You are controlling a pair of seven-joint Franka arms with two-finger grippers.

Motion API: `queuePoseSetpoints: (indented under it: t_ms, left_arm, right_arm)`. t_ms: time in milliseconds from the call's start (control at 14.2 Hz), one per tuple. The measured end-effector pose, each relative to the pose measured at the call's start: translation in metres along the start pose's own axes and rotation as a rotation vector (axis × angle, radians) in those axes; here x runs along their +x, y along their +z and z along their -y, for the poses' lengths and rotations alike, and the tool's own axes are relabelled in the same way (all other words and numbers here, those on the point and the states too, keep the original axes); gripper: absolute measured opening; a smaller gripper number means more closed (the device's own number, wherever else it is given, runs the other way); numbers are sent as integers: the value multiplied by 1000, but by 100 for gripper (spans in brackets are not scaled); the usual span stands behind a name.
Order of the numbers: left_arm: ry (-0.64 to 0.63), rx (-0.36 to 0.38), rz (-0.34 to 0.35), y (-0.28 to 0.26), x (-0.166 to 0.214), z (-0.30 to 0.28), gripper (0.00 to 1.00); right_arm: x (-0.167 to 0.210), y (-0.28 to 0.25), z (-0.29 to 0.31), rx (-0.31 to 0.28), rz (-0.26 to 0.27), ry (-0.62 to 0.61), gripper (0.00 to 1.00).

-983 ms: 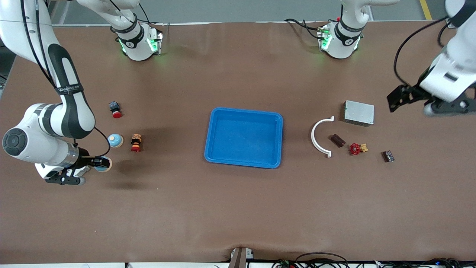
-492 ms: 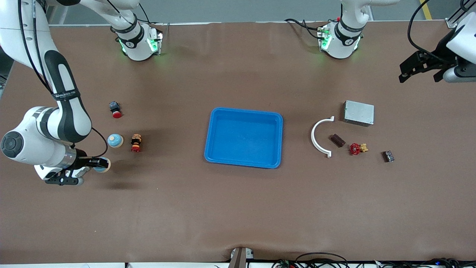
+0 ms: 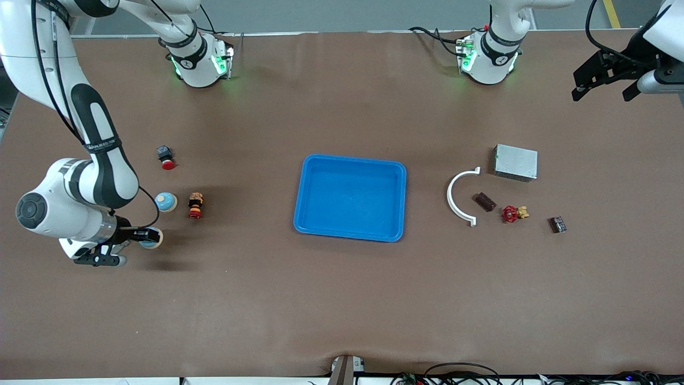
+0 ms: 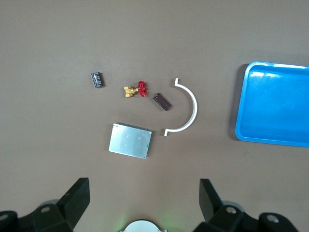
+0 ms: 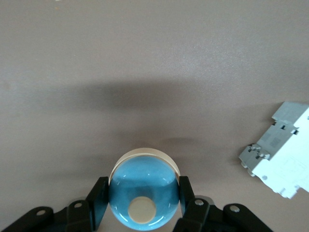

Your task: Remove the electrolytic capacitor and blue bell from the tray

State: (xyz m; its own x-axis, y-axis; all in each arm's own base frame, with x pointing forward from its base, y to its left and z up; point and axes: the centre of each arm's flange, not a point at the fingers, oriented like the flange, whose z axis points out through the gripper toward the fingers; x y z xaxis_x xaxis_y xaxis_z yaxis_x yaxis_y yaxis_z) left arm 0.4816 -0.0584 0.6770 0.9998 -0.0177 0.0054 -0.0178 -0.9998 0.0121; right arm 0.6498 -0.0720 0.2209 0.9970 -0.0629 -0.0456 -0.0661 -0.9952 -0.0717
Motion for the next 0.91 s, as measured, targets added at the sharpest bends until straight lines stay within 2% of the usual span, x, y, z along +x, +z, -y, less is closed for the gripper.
queuePoseSetpoints:
  t_ms: [421, 913]
  left_arm:
    - [93, 15, 3, 0, -1, 0, 100]
    - [112, 25, 33, 1, -5, -6, 100]
  right_arm:
    - [-2, 21, -9, -5, -16, -21, 63]
    - [-3, 27, -15, -5, -16, -21, 63]
